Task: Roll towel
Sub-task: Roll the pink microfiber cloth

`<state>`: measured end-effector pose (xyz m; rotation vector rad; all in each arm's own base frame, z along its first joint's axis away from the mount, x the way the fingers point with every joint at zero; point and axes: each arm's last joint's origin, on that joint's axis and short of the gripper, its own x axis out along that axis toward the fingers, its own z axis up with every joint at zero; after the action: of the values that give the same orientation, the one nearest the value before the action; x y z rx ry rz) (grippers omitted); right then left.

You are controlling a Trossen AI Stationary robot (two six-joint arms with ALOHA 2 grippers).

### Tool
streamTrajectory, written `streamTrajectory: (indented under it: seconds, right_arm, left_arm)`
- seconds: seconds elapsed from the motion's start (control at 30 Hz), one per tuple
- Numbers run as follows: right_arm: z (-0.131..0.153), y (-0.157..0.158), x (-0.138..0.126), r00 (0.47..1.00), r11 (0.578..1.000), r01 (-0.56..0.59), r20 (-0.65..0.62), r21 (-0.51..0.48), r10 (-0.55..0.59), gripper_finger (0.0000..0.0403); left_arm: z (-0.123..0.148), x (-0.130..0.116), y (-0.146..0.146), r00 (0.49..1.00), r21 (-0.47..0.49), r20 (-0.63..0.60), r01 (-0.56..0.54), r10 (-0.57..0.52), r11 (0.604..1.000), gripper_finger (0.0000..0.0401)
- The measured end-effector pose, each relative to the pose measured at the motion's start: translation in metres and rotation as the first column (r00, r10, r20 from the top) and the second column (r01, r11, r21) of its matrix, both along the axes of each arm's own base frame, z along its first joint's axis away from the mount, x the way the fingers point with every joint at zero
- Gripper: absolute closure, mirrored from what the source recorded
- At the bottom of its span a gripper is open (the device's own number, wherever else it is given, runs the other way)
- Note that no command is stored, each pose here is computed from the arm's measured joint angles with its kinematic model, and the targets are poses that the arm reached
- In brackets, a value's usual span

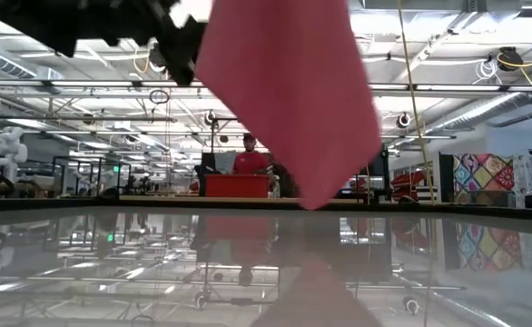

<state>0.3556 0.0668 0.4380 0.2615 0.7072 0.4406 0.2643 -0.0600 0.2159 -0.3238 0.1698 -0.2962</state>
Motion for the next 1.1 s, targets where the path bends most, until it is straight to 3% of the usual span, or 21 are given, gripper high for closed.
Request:
streamTrajectory:
  seconds: [0.17,0.33,0.47,0.6,0.7,0.8,0.9,1.0,1.1]
  right_arm:
    - [-0.001,0.001,-0.001,1.000,1.000,0.001,-0.007,-0.003,-0.001,0.0403]
    - [-0.001,0.001,-0.001,1.000,1.000,0.004,-0.007,-0.023,-0.004,0.0403]
    - [-0.003,-0.001,-0.001,1.000,0.999,0.012,-0.013,-0.048,-0.012,0.0403]
    - [-0.005,0.000,-0.003,0.999,0.999,0.014,-0.048,-0.047,-0.016,0.0403]
    - [-0.009,0.004,-0.009,0.993,0.999,0.008,-0.120,-0.048,-0.014,0.0403]
    - [-0.016,0.010,-0.017,0.975,0.996,0.008,-0.223,-0.083,-0.027,0.0403]
    - [-0.024,0.014,-0.029,0.938,0.989,0.010,-0.341,-0.147,-0.060,0.0403]
    - [-0.030,0.014,-0.038,0.900,0.961,0.043,-0.407,-0.274,-0.156,0.0403]
    - [-0.033,0.009,-0.044,0.857,0.884,0.129,-0.398,-0.449,-0.326,0.0403]
  left_arm:
    - [0.001,0.018,-0.005,0.991,-0.009,-0.019,0.129,-0.130,0.992,0.0183]
    - [0.002,0.036,-0.014,0.955,-0.040,-0.028,0.296,-0.297,0.954,0.0206]
    - [0.002,0.046,-0.017,0.949,-0.046,-0.062,0.307,-0.309,0.951,0.0236]
    - [-0.005,0.048,-0.011,0.932,-0.035,-0.234,0.277,-0.277,0.960,0.0301]
    - [-0.008,0.040,-0.006,0.896,-0.002,-0.355,0.285,-0.267,0.959,0.0373]
    - [0.000,0.028,0.001,0.870,0.028,-0.421,0.295,-0.256,0.955,0.0388]
    - [0.016,0.015,0.011,0.869,0.088,-0.458,0.256,-0.189,0.963,0.0385]
    - [0.044,-0.001,0.022,0.887,0.233,-0.460,0.155,-0.032,0.960,0.0392]
    - [0.071,-0.016,0.031,0.889,0.448,-0.411,0.003,0.203,0.894,0.0395]
